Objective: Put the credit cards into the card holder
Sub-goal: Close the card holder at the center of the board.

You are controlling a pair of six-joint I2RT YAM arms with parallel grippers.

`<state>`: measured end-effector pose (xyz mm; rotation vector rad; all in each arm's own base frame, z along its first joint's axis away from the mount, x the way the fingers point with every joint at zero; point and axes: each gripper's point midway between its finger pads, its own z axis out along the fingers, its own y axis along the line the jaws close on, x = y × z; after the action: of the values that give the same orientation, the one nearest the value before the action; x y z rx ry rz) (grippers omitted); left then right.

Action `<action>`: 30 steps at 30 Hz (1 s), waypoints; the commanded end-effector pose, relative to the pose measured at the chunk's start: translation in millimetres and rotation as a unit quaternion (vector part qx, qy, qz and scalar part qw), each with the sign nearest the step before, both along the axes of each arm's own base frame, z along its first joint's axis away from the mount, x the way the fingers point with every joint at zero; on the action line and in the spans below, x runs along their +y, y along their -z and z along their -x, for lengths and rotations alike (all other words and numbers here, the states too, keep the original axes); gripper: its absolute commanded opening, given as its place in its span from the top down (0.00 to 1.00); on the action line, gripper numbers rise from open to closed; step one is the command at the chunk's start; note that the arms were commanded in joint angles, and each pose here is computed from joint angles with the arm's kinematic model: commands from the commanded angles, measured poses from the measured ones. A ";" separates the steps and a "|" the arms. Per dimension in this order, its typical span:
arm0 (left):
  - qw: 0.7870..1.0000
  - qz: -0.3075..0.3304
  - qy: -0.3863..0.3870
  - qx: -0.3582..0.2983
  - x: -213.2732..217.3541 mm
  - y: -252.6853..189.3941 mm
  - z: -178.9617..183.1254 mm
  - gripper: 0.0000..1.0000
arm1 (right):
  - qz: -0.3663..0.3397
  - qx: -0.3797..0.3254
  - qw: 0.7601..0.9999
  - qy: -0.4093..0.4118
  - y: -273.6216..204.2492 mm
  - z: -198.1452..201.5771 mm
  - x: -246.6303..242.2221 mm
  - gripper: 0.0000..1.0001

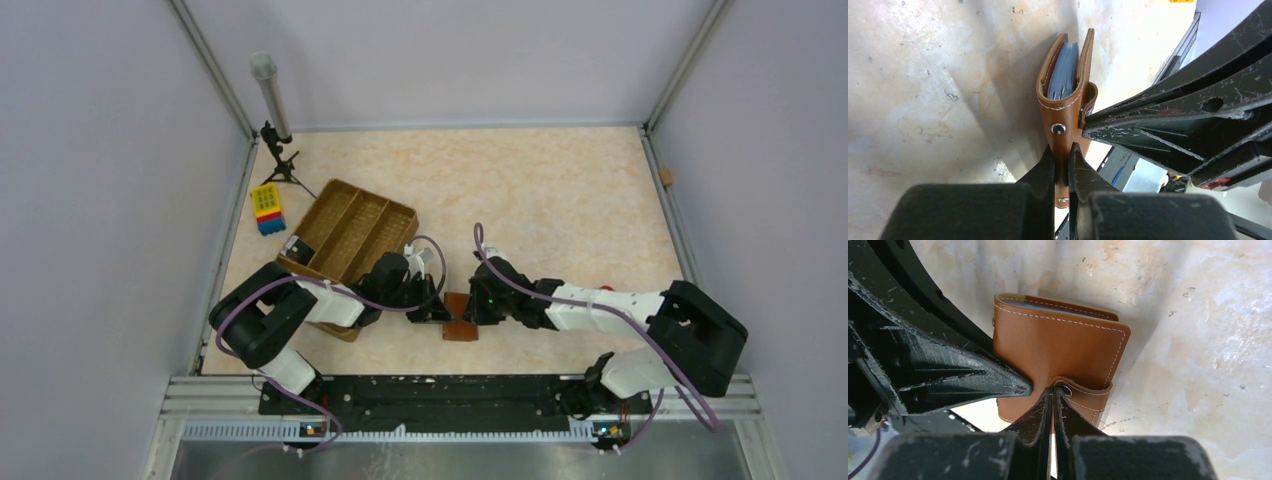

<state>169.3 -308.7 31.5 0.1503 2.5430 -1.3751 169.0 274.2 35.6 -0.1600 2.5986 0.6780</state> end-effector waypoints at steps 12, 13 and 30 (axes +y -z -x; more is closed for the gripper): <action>0.988 -0.148 -0.029 0.038 51.4 69.5 17.5 1.00 | 0.006 0.056 0.996 0.063 63.1 1.4 -56.2 1.00; 0.988 -0.149 -0.028 0.039 51.6 70.0 17.9 1.00 | 0.006 0.060 0.996 0.068 66.7 2.2 -59.0 1.00; 0.984 -0.166 -0.047 0.046 57.8 76.7 17.0 1.00 | 0.007 0.112 0.988 0.110 111.2 17.6 -92.0 1.00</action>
<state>169.0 -307.4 26.0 0.1209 2.5678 -1.3660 174.3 272.7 20.9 0.0311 2.5118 1.2276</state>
